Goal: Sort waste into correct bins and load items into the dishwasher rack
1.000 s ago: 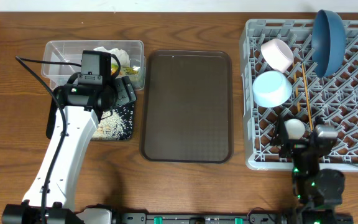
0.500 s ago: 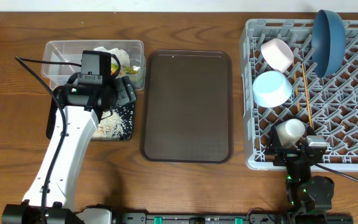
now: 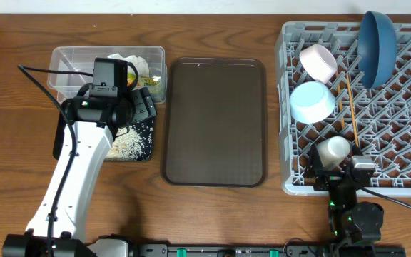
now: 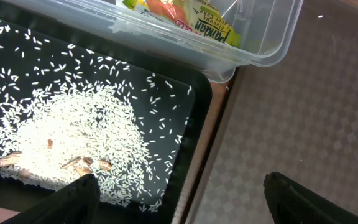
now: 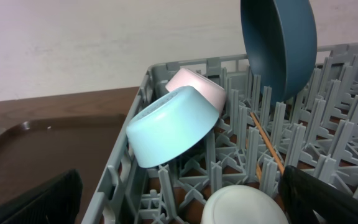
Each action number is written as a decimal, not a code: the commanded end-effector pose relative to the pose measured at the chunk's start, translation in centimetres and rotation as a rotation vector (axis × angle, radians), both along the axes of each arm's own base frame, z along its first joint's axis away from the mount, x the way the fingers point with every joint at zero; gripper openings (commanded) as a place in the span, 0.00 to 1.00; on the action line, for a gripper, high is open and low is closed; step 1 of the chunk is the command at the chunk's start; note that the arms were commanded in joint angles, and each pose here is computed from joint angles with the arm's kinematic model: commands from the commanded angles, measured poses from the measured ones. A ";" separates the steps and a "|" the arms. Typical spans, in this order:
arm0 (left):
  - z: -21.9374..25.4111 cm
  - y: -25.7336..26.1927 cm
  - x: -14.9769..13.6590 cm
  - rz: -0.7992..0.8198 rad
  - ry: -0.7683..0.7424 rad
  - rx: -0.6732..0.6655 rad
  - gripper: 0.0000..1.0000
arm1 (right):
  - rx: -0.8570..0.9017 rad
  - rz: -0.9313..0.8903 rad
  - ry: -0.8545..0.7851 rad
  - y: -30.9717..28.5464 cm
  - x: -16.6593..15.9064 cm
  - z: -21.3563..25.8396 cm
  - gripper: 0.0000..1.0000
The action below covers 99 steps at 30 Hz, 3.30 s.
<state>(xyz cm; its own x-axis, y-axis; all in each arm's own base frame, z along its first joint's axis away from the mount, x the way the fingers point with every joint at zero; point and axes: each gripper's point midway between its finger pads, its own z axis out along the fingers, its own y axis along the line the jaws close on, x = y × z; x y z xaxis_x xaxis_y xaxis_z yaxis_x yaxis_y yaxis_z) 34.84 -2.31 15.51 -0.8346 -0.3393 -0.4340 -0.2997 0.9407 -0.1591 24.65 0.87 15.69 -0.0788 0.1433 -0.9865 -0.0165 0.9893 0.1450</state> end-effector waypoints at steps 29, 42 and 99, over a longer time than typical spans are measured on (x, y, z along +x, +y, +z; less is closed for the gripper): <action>12.3 3.3 -4.6 -0.083 -0.699 0.199 0.87 | -0.014 0.016 -0.004 0.3 -0.1 0.0 0.99; 5.8 3.0 -9.2 -0.155 -0.958 0.236 0.87 | -0.014 0.016 -0.004 0.3 -0.1 0.0 0.99; -1.7 2.6 -10.4 -0.190 -0.935 0.270 0.87 | -0.013 0.016 -0.004 0.3 -0.1 0.0 0.99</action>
